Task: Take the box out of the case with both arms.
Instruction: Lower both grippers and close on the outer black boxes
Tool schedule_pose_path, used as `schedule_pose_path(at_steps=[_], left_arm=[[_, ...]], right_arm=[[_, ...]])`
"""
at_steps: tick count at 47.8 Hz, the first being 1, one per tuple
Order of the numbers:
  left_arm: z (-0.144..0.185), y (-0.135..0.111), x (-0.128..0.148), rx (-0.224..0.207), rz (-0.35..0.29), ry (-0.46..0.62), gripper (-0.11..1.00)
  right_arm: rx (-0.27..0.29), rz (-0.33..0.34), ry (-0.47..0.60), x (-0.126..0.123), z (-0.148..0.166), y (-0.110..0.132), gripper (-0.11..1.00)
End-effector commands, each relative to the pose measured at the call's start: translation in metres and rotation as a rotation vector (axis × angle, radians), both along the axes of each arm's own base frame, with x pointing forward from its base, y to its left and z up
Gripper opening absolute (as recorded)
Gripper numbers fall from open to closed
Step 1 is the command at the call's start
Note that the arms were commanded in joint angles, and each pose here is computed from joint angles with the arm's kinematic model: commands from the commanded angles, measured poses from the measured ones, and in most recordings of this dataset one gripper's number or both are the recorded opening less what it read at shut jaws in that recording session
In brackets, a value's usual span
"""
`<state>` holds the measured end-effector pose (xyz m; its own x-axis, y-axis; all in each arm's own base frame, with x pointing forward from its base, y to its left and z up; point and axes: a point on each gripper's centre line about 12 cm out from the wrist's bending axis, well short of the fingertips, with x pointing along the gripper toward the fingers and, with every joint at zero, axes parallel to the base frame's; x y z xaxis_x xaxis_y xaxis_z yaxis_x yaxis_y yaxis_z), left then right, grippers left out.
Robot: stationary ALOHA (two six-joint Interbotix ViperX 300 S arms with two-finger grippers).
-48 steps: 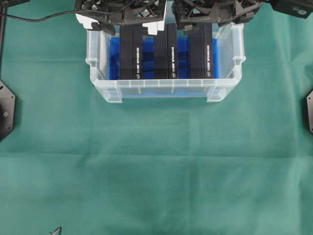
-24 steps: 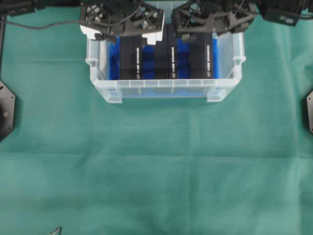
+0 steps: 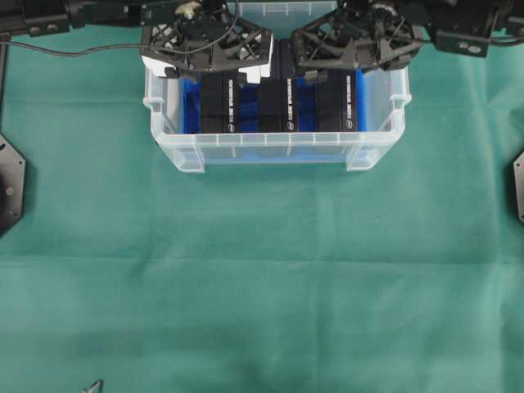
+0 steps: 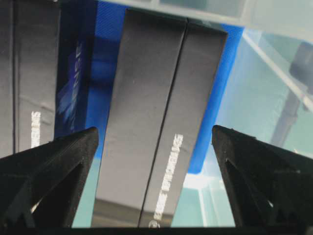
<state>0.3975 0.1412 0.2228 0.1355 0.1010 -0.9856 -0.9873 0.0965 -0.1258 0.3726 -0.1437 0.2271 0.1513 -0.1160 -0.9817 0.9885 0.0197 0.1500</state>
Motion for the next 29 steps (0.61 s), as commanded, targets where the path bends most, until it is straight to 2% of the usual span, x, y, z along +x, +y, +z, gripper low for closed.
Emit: schedule_pose_path(at_steps=[1, 29], left_arm=[[0.005, 0.003, -0.001, 0.011, 0.008, -0.019, 0.83], [-0.021, 0.004, -0.01, -0.012, 0.015, 0.028, 0.83]], right_arm=[[-0.011, -0.004, -0.026, 0.0, 0.005, -0.001, 0.96], [0.0, -0.005, 0.005, 0.0, -0.013, -0.002, 0.96]])
